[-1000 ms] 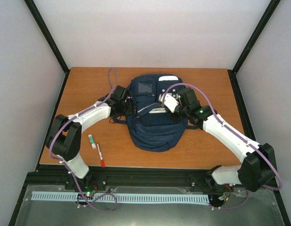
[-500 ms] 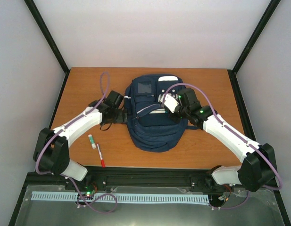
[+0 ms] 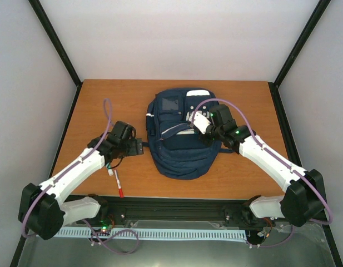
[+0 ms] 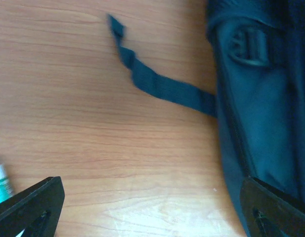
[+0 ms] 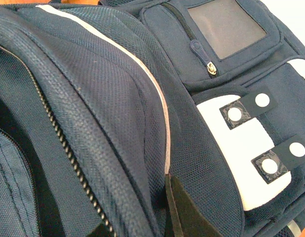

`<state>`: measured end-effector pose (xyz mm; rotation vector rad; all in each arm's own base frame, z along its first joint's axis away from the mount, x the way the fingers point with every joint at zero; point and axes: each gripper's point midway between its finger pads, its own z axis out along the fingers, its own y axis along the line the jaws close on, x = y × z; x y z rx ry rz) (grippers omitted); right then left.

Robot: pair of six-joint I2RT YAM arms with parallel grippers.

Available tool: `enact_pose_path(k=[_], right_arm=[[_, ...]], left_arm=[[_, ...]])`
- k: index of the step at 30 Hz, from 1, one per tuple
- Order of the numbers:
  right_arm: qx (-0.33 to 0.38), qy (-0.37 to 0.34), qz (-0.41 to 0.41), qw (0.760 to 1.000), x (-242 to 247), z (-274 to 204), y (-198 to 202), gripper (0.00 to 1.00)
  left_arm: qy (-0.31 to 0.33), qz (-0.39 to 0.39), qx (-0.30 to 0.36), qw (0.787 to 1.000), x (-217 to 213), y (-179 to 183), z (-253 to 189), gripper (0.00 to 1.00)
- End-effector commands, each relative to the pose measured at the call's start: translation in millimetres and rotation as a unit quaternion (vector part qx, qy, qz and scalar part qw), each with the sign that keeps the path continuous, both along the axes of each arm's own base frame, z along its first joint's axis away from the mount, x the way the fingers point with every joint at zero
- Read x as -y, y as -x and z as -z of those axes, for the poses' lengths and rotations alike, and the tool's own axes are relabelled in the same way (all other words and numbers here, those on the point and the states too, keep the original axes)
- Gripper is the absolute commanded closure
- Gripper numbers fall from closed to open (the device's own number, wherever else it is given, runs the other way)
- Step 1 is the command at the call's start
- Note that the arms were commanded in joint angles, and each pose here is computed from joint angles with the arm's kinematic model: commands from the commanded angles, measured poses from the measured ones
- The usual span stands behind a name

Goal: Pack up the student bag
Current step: Pick up the stationery from the center of the board.

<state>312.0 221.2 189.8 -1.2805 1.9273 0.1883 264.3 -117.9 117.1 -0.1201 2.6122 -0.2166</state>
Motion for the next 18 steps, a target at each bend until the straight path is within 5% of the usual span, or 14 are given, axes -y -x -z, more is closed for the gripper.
enact_pose_path(k=[1,5,10,18], right_arm=[[0.014,-0.038,-0.025,0.999,-14,-16,2,0.93],[0.013,-0.036,-0.025,0.999,-14,-15,2,0.93],[0.012,-0.035,-0.026,0.999,-14,-14,2,0.93],[0.004,-0.036,-0.031,0.999,-16,-10,3,0.93]], left_arm=[[-0.059,-0.153,0.0,0.986,-44,-1,-5,0.0],[-0.087,-0.069,-0.083,0.99,-26,4,14,0.0],[-0.039,-0.124,-0.037,0.991,-35,15,10,0.01],[-0.022,-0.149,-0.185,0.971,-36,79,50,0.07]])
